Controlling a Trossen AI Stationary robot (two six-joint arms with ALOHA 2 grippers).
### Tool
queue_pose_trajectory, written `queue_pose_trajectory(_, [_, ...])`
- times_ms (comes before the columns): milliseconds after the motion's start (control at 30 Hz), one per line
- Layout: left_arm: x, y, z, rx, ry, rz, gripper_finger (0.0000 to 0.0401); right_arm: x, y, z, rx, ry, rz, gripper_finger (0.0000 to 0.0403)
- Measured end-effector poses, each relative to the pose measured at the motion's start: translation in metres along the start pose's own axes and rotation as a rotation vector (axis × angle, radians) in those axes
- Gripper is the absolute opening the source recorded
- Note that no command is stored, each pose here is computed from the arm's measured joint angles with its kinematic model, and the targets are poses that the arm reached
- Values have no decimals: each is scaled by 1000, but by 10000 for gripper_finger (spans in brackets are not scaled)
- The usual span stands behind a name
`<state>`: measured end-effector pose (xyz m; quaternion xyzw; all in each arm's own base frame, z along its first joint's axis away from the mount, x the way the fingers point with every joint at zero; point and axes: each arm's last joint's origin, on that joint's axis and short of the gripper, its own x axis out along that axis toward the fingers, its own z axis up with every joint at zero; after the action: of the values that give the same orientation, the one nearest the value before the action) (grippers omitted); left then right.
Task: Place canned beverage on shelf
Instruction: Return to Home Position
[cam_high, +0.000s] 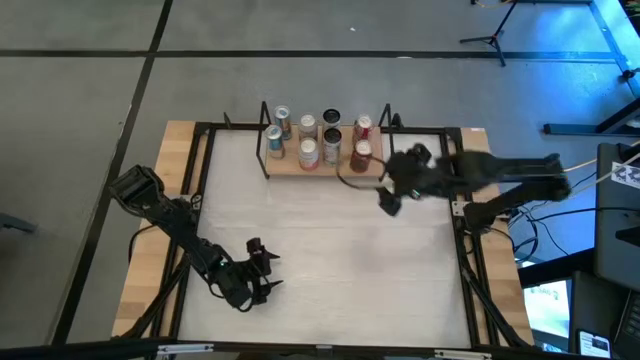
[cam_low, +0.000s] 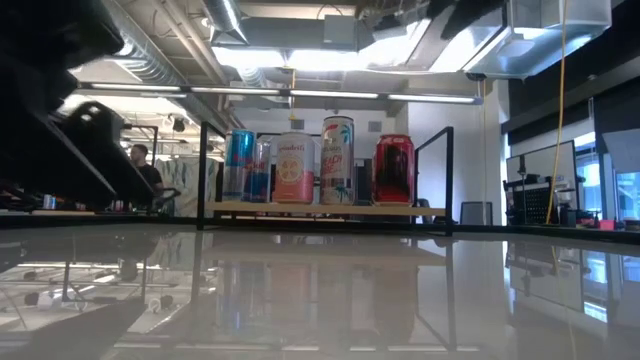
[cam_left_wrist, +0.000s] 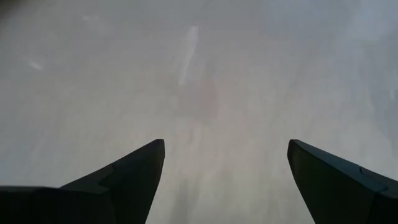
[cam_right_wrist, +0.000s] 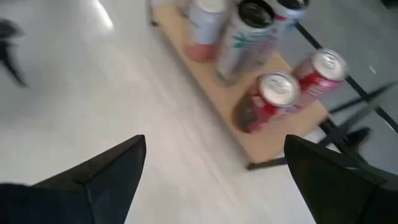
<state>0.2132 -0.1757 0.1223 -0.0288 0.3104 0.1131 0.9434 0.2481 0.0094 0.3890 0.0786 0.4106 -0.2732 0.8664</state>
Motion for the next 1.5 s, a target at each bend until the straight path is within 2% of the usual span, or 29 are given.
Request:
queue_pose_trajectory(100, [8,4,6,18,69,-77,330,-10,8,-31,-32,-97,71,376])
queue_pose_trajectory(167, [15,8,11,31,107,-134,330,-8,13,-54,-41,-148,167,376])
queue_pose_trajectory(267, [23,12,19,58,107,-192,330,2,21,-91,-90,-195,358,376])
queue_pose_trajectory(367, [29,16,28,85,77,-233,330,15,24,-123,-112,-312,467,376])
queue_pose_trajectory(467, [34,19,38,100,25,-267,330,31,22,-146,-153,-419,453,376])
queue_pose_trajectory(567, [37,21,46,70,-14,-303,330,46,18,-164,-184,-407,420,376])
queue_pose_trajectory(667, [38,22,47,33,-16,-317,330,58,20,-173,-43,-390,455,376])
queue_pose_trajectory(800, [40,23,53,-54,-29,-304,330,69,26,-178,19,-413,479,376])
queue_pose_trajectory(933, [38,21,59,-2,-57,-309,329,77,27,-176,20,-420,413,376])
queue_pose_trajectory(1033, [31,31,69,54,-73,-303,320,79,22,-169,12,-427,446,369])
queue_pose_trajectory(1167, [16,59,91,102,-88,-252,285,82,12,-156,-10,-448,532,320])
queue_pose_trajectory(1300, [-5,89,106,125,-129,-260,225,83,4,-149,-70,-467,594,230])
queue_pose_trajectory(1400, [-21,109,104,113,-181,-273,171,82,0,-147,-97,-483,611,150])
queue_pose_trajectory(1500, [-36,127,86,92,-216,-282,114,80,-1,-147,-123,-495,612,75])
